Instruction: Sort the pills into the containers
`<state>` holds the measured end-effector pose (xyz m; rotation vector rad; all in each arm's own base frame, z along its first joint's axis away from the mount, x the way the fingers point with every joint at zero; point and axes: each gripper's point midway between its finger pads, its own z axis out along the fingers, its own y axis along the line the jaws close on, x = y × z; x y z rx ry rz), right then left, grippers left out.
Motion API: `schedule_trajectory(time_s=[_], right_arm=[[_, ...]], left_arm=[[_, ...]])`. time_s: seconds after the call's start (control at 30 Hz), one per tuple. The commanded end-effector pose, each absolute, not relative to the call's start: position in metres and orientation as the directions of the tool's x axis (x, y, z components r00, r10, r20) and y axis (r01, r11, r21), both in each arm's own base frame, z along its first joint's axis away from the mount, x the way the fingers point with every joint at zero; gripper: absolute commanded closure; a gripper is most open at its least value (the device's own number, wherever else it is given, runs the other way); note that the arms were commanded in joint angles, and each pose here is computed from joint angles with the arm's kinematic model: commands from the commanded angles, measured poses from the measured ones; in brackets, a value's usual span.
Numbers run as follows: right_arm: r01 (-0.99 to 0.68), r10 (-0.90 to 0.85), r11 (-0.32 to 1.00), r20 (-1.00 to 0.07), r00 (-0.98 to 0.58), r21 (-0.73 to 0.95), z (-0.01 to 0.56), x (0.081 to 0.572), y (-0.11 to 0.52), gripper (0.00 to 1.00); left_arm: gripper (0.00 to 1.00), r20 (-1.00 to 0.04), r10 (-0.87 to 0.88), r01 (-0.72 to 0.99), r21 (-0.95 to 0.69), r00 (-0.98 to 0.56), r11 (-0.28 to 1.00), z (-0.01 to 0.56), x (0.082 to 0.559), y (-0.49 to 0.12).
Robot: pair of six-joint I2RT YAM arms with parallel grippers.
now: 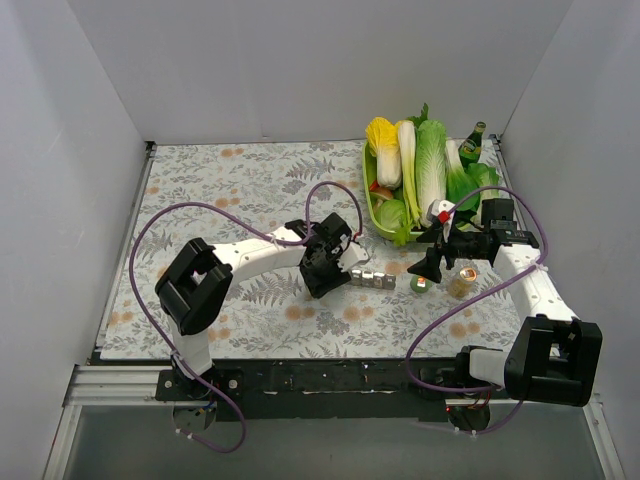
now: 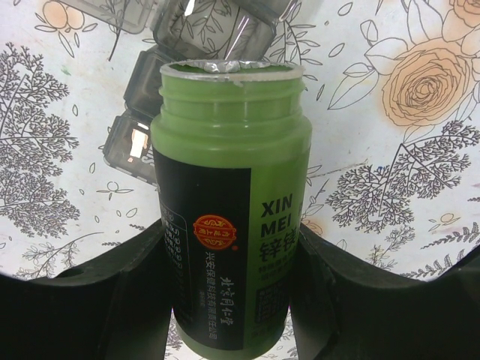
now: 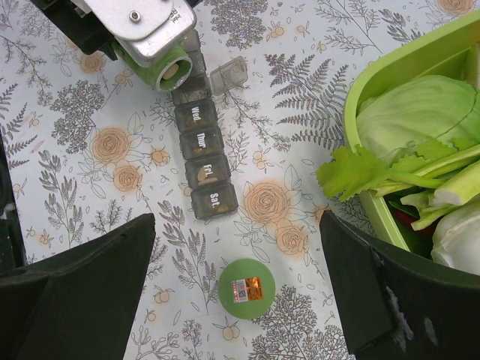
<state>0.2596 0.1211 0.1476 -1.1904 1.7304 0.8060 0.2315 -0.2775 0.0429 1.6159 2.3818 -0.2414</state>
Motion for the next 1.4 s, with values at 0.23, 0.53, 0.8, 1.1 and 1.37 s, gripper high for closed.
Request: schedule_trajectory(time_s=[0.23, 0.53, 0.8, 1.1, 1.37], right_arm=[[-0.944, -0.354, 0.328, -0.921, -0.164, 0.042, 0.153, 0.256, 0.124, 0.02], [-0.944, -0.349, 0.327, -0.923, -0.164, 0.044, 0.153, 0.256, 0.124, 0.02], [-0.943, -0.345, 0.328, -0.924, -0.166, 0.047, 0.154, 0.256, 0.123, 0.02], [-0.943, -0.341, 0.329, -0.924, -0.170, 0.052, 0.153, 0.256, 0.123, 0.02], [-0.943, -0.339, 0.329, -0.925, -0.170, 0.053, 0.154, 0.256, 0.123, 0.02]], left_arm=[[1.00, -0.315, 0.887, 0.927, 0.052, -0.339, 0.373, 0.055, 0.241, -0.287], [1.00, -0.282, 0.898, 0.926, 0.076, -0.336, 0.370, 0.054, 0.240, -0.287], [1.00, -0.275, 0.902, 0.920, 0.115, -0.332, 0.374, 0.056, 0.246, -0.286], [1.00, -0.291, 0.897, 0.914, 0.135, -0.332, 0.382, 0.062, 0.253, -0.292], [1.00, -0.298, 0.894, 0.910, 0.145, -0.334, 0.388, 0.065, 0.255, -0.295]])
